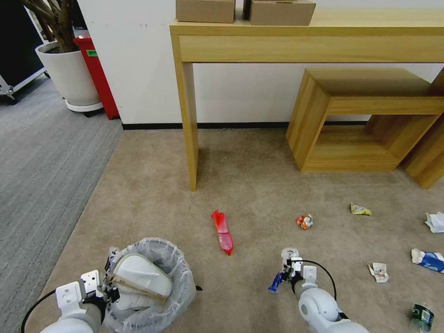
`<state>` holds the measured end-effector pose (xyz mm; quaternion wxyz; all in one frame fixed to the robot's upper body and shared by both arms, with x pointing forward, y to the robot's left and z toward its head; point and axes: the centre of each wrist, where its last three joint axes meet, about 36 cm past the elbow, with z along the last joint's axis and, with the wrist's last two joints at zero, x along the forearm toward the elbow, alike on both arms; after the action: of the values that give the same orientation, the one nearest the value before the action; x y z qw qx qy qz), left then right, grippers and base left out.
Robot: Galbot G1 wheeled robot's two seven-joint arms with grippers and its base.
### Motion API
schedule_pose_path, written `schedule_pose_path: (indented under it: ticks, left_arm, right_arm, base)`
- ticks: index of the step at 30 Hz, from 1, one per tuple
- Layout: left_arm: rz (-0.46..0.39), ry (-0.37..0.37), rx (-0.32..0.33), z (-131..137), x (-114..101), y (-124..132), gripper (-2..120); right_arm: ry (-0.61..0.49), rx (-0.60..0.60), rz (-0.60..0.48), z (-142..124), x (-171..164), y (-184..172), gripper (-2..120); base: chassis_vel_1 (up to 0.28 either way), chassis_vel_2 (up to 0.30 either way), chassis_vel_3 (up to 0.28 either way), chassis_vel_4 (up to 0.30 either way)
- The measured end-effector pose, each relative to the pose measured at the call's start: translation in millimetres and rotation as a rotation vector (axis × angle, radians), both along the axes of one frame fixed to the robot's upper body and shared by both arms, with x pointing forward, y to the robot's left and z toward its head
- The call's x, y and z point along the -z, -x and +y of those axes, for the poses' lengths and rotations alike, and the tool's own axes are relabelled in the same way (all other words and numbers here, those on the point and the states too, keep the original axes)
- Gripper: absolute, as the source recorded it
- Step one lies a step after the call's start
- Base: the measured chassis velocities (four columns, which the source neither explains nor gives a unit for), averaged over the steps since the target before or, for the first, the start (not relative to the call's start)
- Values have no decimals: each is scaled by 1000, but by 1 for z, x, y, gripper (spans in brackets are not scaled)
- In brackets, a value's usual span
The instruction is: Pick up the trash bin and place the garbage on the floor into it.
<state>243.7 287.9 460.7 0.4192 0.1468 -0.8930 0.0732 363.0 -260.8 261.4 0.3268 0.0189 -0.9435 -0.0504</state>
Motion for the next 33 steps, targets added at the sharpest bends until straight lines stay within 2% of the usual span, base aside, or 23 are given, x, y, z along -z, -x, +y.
schedule_pose_path:
  ticks: [1, 2, 3, 4, 5, 6, 7, 9, 10, 12, 15, 16, 18, 20, 21, 24, 28, 29, 32, 33]
  left_arm:
    - [0, 0, 0, 0, 0, 0, 0]
    - [-1, 2, 3, 0, -1, 0, 0]
    - [-3, 4, 5, 0, -2, -1, 0]
    - [-8, 8, 10, 0, -3, -2, 0]
    - [-8, 8, 10, 0, -3, -2, 0]
    - [-13, 11, 12, 1, -4, -3, 0]
    - [-13, 11, 12, 1, -4, -3, 0]
    - [-18, 15, 15, 2, -6, -5, 0]
    - [-20, 16, 15, 2, -6, -5, 0]
    - [-21, 17, 16, 2, -7, -5, 0]
    - [-36, 28, 20, 4, -11, -9, 0]
    - [-36, 28, 20, 4, -11, -9, 0]
    - [-56, 35, 26, 7, -18, -14, 0]
    - [-60, 36, 27, 7, -19, -16, 0]
    - [-70, 41, 24, 9, -21, -20, 0]
    - [-78, 43, 18, 11, -22, -24, 0]
    - [-77, 42, 7, 16, -20, -30, 0]
    - [-77, 42, 7, 16, -20, -30, 0]
    - [-78, 33, 2, 21, -21, -35, 0]
    - [-78, 33, 2, 21, -21, -35, 0]
  right_arm:
    - [0, 0, 0, 0, 0, 0, 0]
    - [-49, -41, -103, -4, -11, -5, 0]
    - [-113, -110, -241, -8, -21, -13, 0]
    - [-210, -239, -433, -12, -32, -23, 0]
    - [-210, -239, -433, -12, -32, -23, 0]
    - [-269, -333, -556, -12, -43, -30, 0]
    - [-269, -333, -556, -12, -43, -30, 0]
    - [-353, -502, -711, -5, -68, -40, 0]
    - [-383, -564, -747, -1, -78, -43, 0]
    - [-399, -606, -765, 2, -84, -44, 0]
    - [-455, -808, -809, 15, -104, -47, 0]
    - [-455, -808, -809, 15, -104, -47, 0]
    - [-500, -973, -822, 28, -118, -50, 0]
    - [-510, -1001, -824, 31, -121, -52, 0]
    - [-544, -1064, -824, 43, -130, -56, 0]
    - [-576, -1114, -817, 58, -137, -61, 0]
    - [-606, -1206, -801, 87, -148, -87, 0]
    - [-606, -1206, -801, 87, -148, -87, 0]
    - [-627, -1255, -761, 114, -140, -100, 0]
    - [-627, -1255, -761, 114, -140, -100, 0]
  base:
    - [0, 0, 0, 0]
    - [0, 0, 0, 0]
    - [0, 0, 0, 0]
    - [0, 0, 0, 0]
    - [0, 0, 0, 0]
    - [0, 0, 0, 0]
    - [0, 0, 0, 0]
    - [0, 0, 0, 0]
    - [0, 0, 0, 0]
    - [0, 0, 0, 0]
    - [0, 0, 0, 0]
    - [0, 0, 0, 0]
    - [0, 0, 0, 0]
    - [0, 0, 0, 0]
    - [0, 0, 0, 0]
    - [0, 0, 0, 0]
    - [0, 0, 0, 0]
    - [0, 0, 0, 0]
    - [0, 0, 0, 0]
    - [0, 0, 0, 0]
